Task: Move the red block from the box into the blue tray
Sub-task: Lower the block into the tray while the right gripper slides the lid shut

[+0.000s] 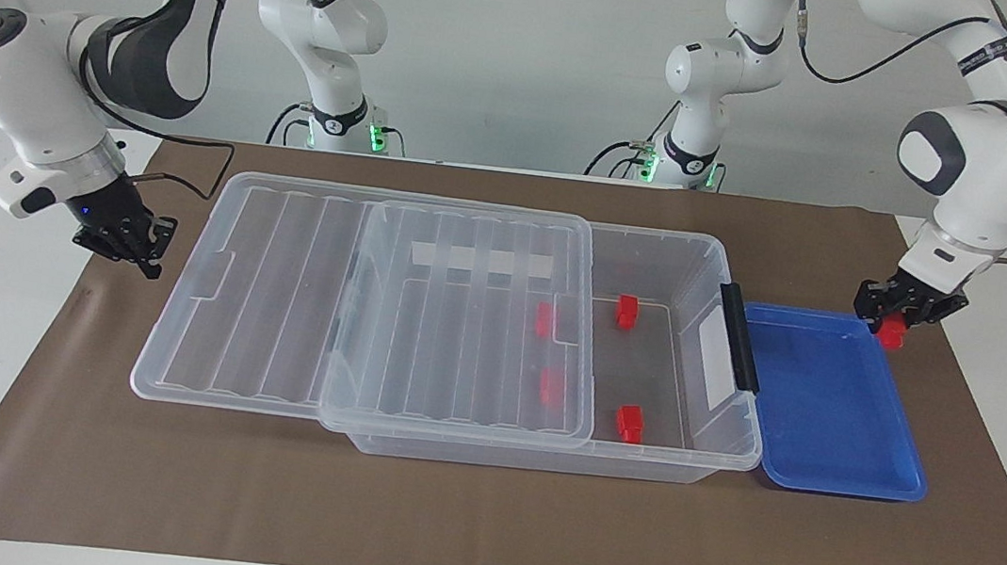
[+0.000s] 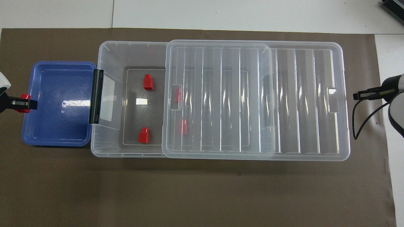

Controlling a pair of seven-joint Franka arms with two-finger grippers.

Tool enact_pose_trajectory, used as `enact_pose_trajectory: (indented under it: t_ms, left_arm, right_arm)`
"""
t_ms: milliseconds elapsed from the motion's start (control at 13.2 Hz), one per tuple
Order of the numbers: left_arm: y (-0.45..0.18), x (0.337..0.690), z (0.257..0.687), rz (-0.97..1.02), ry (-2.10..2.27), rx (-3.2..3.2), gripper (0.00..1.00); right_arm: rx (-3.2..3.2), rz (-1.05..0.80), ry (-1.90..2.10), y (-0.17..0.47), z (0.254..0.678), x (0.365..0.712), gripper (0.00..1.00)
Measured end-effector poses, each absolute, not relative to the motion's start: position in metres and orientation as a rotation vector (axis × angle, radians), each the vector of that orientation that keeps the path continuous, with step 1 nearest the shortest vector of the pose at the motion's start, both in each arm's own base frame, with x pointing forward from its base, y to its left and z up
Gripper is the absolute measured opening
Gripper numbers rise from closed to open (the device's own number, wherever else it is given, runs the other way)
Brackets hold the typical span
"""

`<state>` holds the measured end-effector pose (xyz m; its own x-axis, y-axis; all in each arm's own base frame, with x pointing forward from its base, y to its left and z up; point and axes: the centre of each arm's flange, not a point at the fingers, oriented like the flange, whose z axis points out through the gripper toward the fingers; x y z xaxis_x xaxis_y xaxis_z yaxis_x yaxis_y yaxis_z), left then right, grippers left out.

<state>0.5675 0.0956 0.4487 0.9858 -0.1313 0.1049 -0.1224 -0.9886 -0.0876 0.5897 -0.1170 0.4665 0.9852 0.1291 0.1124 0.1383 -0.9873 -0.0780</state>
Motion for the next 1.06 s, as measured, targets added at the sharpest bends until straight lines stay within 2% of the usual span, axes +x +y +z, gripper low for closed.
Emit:
enact_pose_trajectory:
  t_ms: [228, 456, 1063]
  left_arm:
    - [0.089, 0.571, 0.421, -0.238, 0.13, -3.098, 0.37]
    - [0.086, 0.578, 0.367, -0.257, 0.048, -3.147, 0.37]
    - [0.077, 0.584, 0.326, -0.393, 0.073, -3.118, 0.37]
  right_arm:
    - [-3.019, -0.174, -0.215, -0.104, 0.464, 0.594, 0.01]
    - [-3.013, -0.177, -0.244, -0.087, 0.463, 0.597, 0.01]
    - [-3.001, -0.161, -0.157, -0.006, 0.463, 0.605, 0.01]
